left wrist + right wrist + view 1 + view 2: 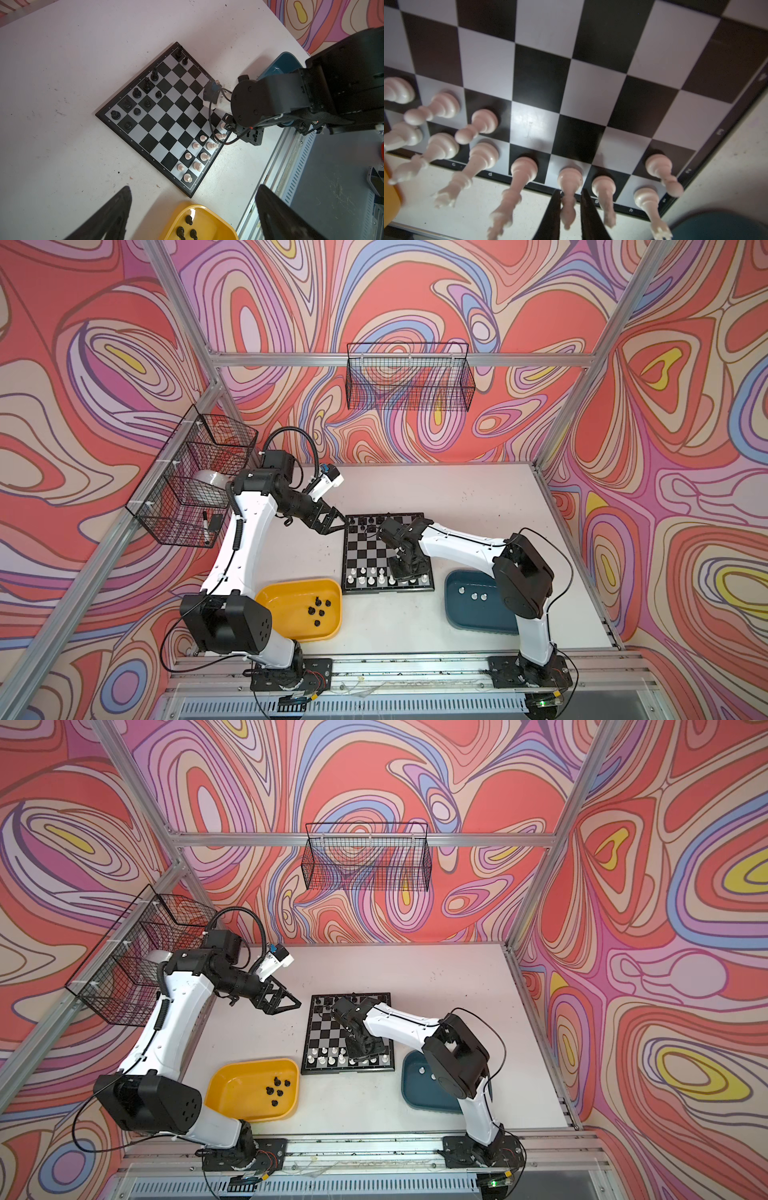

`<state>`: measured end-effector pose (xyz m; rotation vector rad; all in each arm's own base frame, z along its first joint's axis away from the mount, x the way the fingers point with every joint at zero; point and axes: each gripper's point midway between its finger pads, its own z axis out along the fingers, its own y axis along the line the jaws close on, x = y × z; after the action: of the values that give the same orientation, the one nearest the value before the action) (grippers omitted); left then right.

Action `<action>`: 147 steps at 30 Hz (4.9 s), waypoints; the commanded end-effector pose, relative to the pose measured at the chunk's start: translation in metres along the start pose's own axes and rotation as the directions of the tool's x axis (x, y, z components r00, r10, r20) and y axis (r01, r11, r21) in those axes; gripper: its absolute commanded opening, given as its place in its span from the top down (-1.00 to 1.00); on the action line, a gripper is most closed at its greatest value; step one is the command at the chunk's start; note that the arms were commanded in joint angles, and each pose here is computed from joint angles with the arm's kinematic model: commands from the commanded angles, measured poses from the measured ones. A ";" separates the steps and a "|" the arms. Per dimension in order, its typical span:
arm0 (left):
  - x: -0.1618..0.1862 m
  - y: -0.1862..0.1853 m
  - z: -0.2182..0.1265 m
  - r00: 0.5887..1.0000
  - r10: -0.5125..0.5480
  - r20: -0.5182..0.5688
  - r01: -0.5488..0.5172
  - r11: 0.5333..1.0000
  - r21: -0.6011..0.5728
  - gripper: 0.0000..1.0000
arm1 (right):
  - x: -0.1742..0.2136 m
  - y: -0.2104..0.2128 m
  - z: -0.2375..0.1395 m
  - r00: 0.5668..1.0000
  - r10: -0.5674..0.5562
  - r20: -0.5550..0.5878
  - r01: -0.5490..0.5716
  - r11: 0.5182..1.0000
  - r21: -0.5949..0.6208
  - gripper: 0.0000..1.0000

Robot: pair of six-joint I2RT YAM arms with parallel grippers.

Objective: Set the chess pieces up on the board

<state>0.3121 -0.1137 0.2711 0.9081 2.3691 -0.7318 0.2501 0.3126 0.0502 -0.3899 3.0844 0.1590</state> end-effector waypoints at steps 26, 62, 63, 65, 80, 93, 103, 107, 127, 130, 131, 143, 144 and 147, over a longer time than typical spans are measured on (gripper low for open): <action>-0.011 -0.005 -0.007 0.999 -0.005 0.035 0.005 1.000 0.018 -0.89 | -0.009 0.007 -0.034 0.998 -0.020 0.058 0.020 1.000 0.012 0.47; -0.049 -0.049 0.027 0.975 0.221 -0.032 -0.219 0.974 0.052 -0.87 | 0.076 -0.166 -0.109 0.890 0.398 0.223 -0.419 0.906 0.055 0.59; -0.050 -0.051 0.027 0.973 0.229 -0.033 -0.227 0.972 0.057 -0.87 | 0.082 -0.171 -0.105 0.882 0.416 0.220 -0.439 0.897 0.062 0.59; -0.052 -0.055 0.030 0.970 0.241 -0.033 -0.238 0.969 0.071 -0.87 | 0.092 -0.181 -0.098 0.865 0.455 0.213 -0.477 0.876 0.068 0.59; -0.053 -0.063 0.042 0.969 0.243 -0.034 -0.237 0.963 0.126 -0.88 | 0.106 -0.206 -0.056 0.819 0.563 0.112 -0.569 0.822 0.035 0.57; -0.054 -0.061 0.045 0.971 0.236 -0.041 -0.229 0.964 0.133 -0.87 | 0.110 -0.215 -0.043 0.818 0.573 0.048 -0.575 0.817 0.041 0.57; -0.052 -0.080 0.039 0.968 0.241 -0.066 -0.217 0.942 0.254 -0.89 | 0.110 -0.212 -0.033 0.820 0.572 0.013 -0.572 0.819 0.039 0.52; -0.050 -0.085 0.038 0.969 0.238 -0.072 -0.209 0.936 0.284 -0.89 | 0.114 -0.213 -0.026 0.815 0.579 0.002 -0.578 0.814 0.052 0.52; -0.062 -0.081 0.042 0.971 0.238 -0.036 -0.221 0.943 0.248 -0.88 | 0.111 -0.220 -0.022 0.780 0.624 0.055 -0.626 0.777 0.059 0.54; -0.061 -0.081 0.044 0.973 0.228 -0.041 -0.210 0.943 0.259 -0.88 | 0.110 -0.220 -0.023 0.781 0.622 0.058 -0.624 0.779 0.061 0.54; -0.062 -0.081 0.044 0.974 0.223 -0.039 -0.205 0.943 0.262 -0.87 | 0.110 -0.221 -0.022 0.782 0.621 0.060 -0.624 0.779 0.064 0.54; -0.062 -0.080 0.046 0.974 0.222 -0.042 -0.204 0.943 0.262 -0.87 | 0.108 -0.220 -0.010 0.782 0.622 0.051 -0.624 0.780 0.054 0.57; -0.062 -0.080 0.046 0.975 0.220 -0.041 -0.202 0.944 0.262 -0.87 | 0.108 -0.220 -0.009 0.781 0.622 0.049 -0.624 0.779 0.056 0.58; -0.063 -0.081 0.045 0.975 0.219 -0.037 -0.202 0.944 0.263 -0.87 | 0.108 -0.220 -0.009 0.783 0.620 0.048 -0.621 0.781 0.060 0.59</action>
<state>0.3071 -0.2178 0.2996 1.2889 2.2256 -0.9244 0.1985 0.0756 0.0369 0.6338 3.0546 0.0758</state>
